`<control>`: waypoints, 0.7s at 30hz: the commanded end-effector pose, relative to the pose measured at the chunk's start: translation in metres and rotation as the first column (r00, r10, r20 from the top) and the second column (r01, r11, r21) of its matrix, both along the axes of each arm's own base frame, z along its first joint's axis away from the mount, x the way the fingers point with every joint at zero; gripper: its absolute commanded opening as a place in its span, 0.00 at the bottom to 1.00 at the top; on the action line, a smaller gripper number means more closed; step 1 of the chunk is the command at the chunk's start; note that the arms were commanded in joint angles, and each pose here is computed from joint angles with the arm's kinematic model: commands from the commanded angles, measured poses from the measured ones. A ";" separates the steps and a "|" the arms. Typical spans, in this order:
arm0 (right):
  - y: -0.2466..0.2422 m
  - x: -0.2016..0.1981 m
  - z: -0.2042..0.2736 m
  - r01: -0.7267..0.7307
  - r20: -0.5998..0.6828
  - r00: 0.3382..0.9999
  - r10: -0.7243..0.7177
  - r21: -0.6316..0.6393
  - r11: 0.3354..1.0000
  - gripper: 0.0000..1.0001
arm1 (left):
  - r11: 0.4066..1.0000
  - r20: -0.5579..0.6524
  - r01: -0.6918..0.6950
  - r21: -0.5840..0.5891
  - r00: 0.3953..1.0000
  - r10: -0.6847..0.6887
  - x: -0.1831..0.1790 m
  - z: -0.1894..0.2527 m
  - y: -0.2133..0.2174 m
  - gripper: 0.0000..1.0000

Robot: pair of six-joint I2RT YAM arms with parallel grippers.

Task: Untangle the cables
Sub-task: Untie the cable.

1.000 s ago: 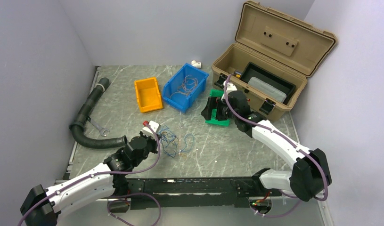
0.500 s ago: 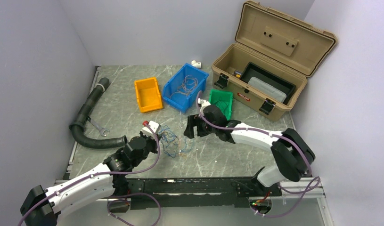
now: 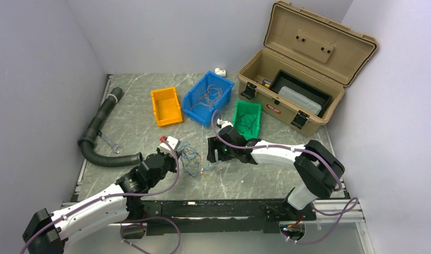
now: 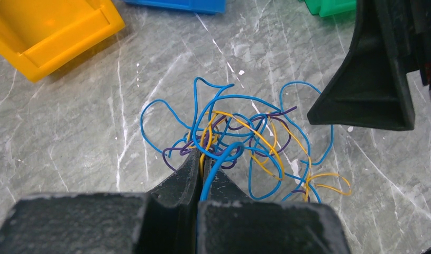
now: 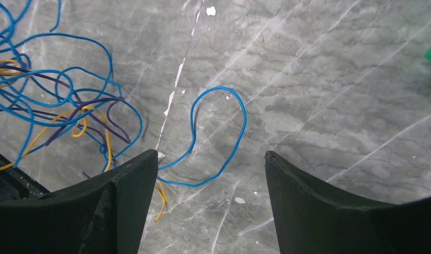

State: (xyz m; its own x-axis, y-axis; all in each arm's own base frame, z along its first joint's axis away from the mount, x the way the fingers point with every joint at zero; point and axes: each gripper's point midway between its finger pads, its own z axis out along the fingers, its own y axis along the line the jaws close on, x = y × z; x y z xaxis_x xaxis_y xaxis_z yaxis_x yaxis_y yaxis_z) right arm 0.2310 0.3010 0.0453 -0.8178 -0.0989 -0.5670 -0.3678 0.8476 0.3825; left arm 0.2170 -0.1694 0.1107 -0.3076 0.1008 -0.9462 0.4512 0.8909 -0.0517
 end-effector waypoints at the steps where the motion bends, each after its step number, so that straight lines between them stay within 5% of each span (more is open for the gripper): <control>1: 0.012 -0.001 -0.005 0.028 -0.002 1.000 -0.028 0.008 1.000 0.73 | 0.999 0.038 0.015 -0.037 0.999 -0.014 0.003 0.012 -0.005 0.00; 5: 0.021 -0.003 -0.013 0.032 -0.010 0.999 -0.032 -0.001 1.000 0.62 | 0.999 0.044 0.013 -0.044 0.999 -0.011 0.003 0.014 -0.005 0.00; 8: 0.023 -0.001 -0.019 0.041 -0.008 0.999 -0.041 -0.020 0.999 0.46 | 0.999 0.041 0.014 -0.042 0.999 -0.012 0.002 0.013 -0.005 0.00; 12: 0.021 0.009 -0.006 0.059 0.034 0.998 -0.058 -0.043 0.997 0.09 | 0.999 0.041 0.008 -0.045 0.999 -0.006 0.002 0.014 -0.004 0.00; 15: 0.017 0.020 0.020 0.076 0.104 0.992 -0.070 -0.050 0.996 0.00 | 0.999 0.044 0.010 -0.047 0.999 -0.007 0.002 0.014 -0.004 0.03; 18: 0.012 0.028 0.055 0.086 0.182 0.980 -0.079 -0.032 0.996 0.00 | 0.999 0.043 0.018 -0.045 0.999 -0.016 0.001 0.014 -0.005 0.22; 21: 0.010 0.033 0.099 0.077 0.266 0.961 -0.077 0.011 0.997 0.00 | 0.999 0.039 0.019 -0.044 0.999 -0.017 0.001 0.017 -0.005 0.58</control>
State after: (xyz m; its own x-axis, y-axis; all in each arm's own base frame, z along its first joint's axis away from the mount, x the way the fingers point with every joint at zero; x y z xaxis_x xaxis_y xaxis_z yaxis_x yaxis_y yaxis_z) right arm 0.2428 0.3082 0.0636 -0.7724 -0.0987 -0.6275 -0.3451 0.8945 0.2842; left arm 0.2162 -0.1693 0.1139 -0.2956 0.0989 -0.9502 0.4587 0.8872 -0.0504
